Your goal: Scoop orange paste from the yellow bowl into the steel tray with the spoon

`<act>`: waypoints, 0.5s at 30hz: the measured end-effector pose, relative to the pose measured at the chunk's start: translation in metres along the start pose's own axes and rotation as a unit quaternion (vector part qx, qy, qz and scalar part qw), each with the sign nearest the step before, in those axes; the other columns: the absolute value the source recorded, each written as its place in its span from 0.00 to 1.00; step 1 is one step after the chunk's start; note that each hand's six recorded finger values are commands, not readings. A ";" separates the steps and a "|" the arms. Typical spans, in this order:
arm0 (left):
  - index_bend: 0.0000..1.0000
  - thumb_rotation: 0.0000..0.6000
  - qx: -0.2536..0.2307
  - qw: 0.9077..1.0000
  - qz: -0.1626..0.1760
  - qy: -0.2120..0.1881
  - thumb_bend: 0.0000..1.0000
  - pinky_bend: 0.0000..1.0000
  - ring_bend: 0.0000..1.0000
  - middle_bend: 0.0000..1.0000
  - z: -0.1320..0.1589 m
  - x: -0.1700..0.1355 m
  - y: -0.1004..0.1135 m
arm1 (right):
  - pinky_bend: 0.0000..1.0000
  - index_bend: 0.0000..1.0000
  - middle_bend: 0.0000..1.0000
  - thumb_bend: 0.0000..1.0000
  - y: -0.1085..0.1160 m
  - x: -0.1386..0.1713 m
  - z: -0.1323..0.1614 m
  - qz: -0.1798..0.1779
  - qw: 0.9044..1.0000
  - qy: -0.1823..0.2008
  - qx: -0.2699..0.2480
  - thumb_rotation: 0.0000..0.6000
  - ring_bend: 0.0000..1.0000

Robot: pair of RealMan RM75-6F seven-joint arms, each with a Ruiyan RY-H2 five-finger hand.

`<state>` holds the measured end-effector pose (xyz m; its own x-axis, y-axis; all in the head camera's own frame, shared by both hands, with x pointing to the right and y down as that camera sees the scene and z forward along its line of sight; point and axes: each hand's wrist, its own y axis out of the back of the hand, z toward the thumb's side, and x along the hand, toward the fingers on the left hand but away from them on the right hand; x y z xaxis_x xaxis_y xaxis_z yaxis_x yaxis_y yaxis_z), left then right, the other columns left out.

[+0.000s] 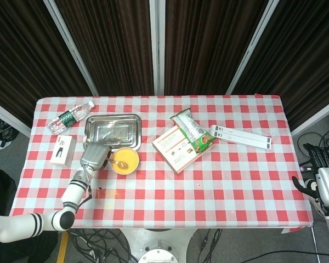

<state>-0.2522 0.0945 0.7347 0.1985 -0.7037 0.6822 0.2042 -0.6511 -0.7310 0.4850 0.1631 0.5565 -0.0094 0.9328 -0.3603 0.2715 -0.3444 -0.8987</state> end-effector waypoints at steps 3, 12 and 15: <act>0.61 1.00 0.000 1.000 0.003 0.000 0.43 0.94 0.92 0.96 0.001 0.000 0.001 | 0.06 0.01 0.06 0.23 0.000 0.000 0.000 0.000 1.000 -0.001 -0.001 1.00 0.00; 0.64 1.00 0.012 1.000 0.015 0.004 0.43 0.94 0.92 0.96 0.002 0.001 0.007 | 0.06 0.01 0.06 0.23 0.000 0.000 -0.001 -0.002 1.000 0.000 -0.002 1.00 0.00; 0.65 1.00 0.034 0.999 0.028 0.014 0.44 0.94 0.92 0.96 0.000 0.002 0.012 | 0.06 0.01 0.06 0.23 0.001 0.000 -0.001 -0.002 1.000 0.002 -0.001 1.00 0.00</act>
<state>-0.2489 0.0853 0.7273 0.1845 -0.7464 0.6394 0.2578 -0.5911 -0.7643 0.4859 0.1627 0.5559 -0.0068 0.9348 -0.3550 0.2725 -0.3399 -0.9001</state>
